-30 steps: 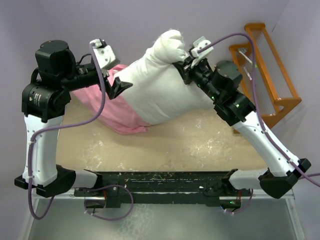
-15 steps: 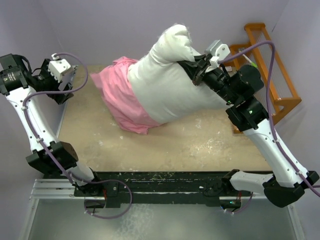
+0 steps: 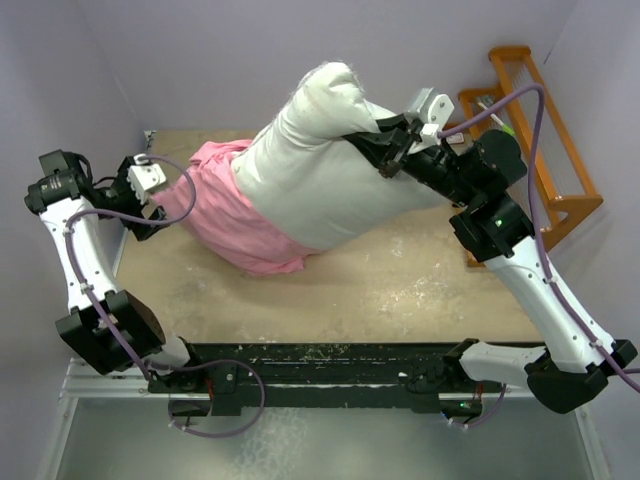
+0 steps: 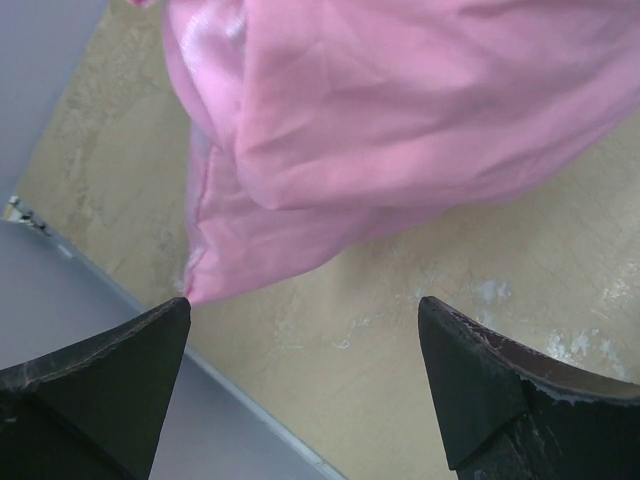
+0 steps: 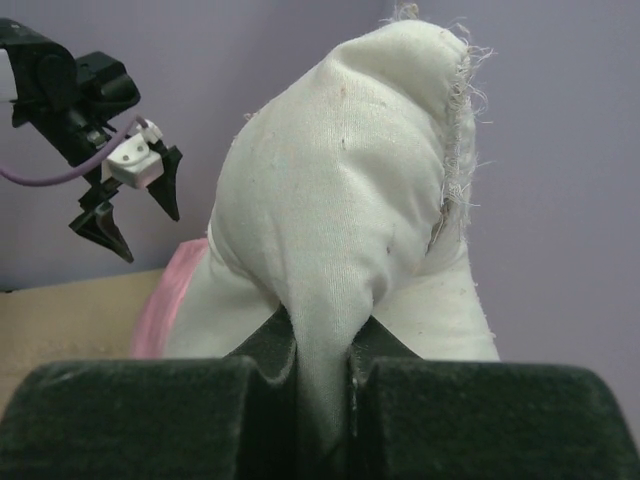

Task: Remove the pillowcase from the pillow

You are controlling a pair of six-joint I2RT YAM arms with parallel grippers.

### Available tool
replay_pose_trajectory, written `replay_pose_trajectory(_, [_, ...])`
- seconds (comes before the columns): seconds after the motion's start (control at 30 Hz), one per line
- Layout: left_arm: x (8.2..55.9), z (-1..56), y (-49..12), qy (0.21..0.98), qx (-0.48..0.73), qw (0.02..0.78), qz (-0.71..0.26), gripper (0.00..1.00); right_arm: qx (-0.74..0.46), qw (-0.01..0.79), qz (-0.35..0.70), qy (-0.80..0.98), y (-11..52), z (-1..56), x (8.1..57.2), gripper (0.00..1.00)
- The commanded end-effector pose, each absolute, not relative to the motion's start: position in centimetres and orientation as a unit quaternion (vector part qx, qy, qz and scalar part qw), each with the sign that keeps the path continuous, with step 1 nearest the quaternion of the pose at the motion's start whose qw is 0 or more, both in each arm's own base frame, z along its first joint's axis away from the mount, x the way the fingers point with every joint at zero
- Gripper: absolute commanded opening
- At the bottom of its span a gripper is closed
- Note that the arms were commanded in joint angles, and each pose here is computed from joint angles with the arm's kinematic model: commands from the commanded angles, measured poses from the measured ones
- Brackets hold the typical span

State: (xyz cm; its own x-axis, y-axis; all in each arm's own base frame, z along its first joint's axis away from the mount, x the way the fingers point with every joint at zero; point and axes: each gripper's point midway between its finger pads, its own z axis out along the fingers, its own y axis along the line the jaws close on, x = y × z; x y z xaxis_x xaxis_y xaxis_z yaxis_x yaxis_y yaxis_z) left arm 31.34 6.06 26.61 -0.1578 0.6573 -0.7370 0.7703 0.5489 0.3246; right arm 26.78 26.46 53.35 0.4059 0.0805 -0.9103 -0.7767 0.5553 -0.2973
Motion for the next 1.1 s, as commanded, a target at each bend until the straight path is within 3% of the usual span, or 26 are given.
replay_pose_trajectory(0.0, [32.7, 25.4, 5.5, 0.732, 0.477, 0.48, -0.077, 0.97, -0.36, 0.808, 0.305, 0.354, 24.9, 60.2, 22.7, 0.0])
replay_pose_trajectory(0.33, [37.2, 23.8, 4.5, 0.71, 0.474, 0.515, -0.076, 0.99, -0.401, 0.776, 0.36, 0.328, 25.2, 60.4, 19.1, 0.0])
replay_pose_trajectory(0.43, [36.9, 20.1, 3.7, 0.714, 0.522, 0.463, -0.06, 1.0, -0.4, 0.777, 0.36, 0.326, 25.0, 60.5, 18.9, 0.0])
replay_pose_trajectory(0.53, [36.8, 17.4, 4.7, 0.731, 0.526, 0.431, -0.055, 0.94, -0.397, 0.781, 0.35, 0.331, 24.6, 60.8, 18.9, 0.0])
replay_pose_trajectory(0.63, [36.7, 15.6, 6.5, 0.752, 0.51, 0.415, -0.053, 0.82, -0.39, 0.789, 0.337, 0.335, 24.0, 61.1, 19.1, 0.0])
replay_pose_trajectory(0.77, [36.2, 14.7, 7.9, 0.764, 0.497, 0.408, -0.054, 0.58, -0.377, 0.799, 0.327, 0.334, 23.2, 61.7, 19.1, 0.0])
replay_pose_trajectory(0.83, [36.1, 14.7, 7.8, 0.766, 0.492, 0.41, -0.061, 0.36, -0.369, 0.803, 0.329, 0.332, 23.1, 62.0, 19.2, 0.0])
replay_pose_trajectory(0.9, [36.0, 15.2, 7.1, 0.763, 0.483, 0.422, -0.079, 0.03, -0.361, 0.806, 0.332, 0.331, 22.9, 62.2, 19.3, 0.0])
replay_pose_trajectory(1.07, [35.3, 17.7, 4.8, 0.748, 0.462, 0.46, -0.123, 0.0, -0.337, 0.82, 0.325, 0.329, 22.1, 62.9, 19.7, 0.0])
